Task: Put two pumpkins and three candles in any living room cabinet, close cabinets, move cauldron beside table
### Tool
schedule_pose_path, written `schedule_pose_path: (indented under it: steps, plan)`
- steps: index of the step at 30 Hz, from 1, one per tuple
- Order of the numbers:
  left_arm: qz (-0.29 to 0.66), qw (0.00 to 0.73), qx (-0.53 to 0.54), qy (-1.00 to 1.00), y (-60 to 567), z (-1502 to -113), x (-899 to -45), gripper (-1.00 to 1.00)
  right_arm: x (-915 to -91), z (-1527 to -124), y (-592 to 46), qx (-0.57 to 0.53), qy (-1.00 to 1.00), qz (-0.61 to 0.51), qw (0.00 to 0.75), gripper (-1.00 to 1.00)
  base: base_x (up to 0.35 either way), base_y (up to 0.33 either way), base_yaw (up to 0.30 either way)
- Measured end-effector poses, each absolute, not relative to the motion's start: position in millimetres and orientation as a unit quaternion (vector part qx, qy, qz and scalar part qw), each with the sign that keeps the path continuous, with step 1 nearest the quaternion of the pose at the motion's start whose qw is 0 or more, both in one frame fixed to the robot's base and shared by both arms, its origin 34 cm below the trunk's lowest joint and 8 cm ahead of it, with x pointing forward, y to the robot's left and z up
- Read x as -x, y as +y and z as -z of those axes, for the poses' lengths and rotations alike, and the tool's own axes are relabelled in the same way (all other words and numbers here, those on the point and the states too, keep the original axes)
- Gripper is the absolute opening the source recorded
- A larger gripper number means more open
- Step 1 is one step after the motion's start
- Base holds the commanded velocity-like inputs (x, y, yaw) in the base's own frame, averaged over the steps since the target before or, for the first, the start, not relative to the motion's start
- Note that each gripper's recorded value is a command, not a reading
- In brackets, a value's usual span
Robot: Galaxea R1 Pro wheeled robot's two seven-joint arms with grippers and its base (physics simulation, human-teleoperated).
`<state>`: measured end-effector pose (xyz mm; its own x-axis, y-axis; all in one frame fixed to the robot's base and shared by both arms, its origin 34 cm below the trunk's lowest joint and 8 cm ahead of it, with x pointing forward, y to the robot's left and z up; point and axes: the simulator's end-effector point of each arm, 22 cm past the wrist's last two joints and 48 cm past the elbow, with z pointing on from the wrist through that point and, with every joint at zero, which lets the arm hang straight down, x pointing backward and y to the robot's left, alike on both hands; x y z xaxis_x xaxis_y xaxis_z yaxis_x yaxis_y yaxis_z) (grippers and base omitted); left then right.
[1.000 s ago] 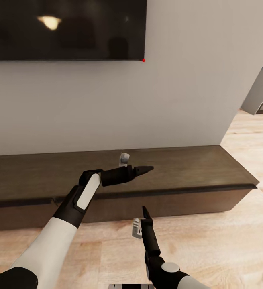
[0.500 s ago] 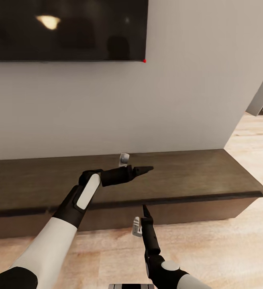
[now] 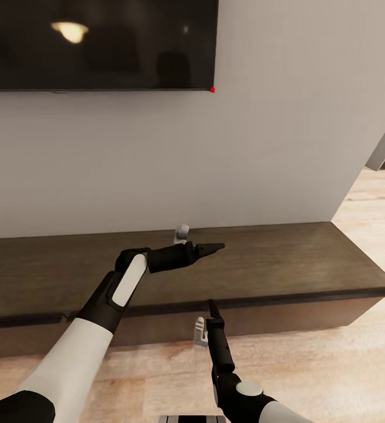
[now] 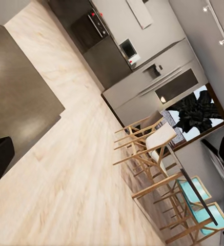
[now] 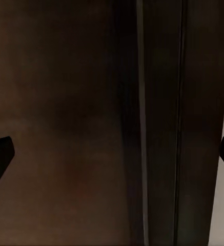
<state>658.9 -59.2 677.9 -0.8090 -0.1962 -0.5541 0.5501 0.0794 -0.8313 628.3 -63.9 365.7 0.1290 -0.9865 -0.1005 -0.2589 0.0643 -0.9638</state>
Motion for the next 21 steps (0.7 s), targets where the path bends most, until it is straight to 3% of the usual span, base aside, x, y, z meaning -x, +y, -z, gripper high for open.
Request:
schedule_pose_path:
  steps: [21]
  plan:
    - [0.673, 0.291, -0.094, 0.673, -40, -671, -665, 1.00, -632, -368, -68, 0.568, 0.546, 0.380, 0.485, 1.00, 0.023, 0.000, 0.000]
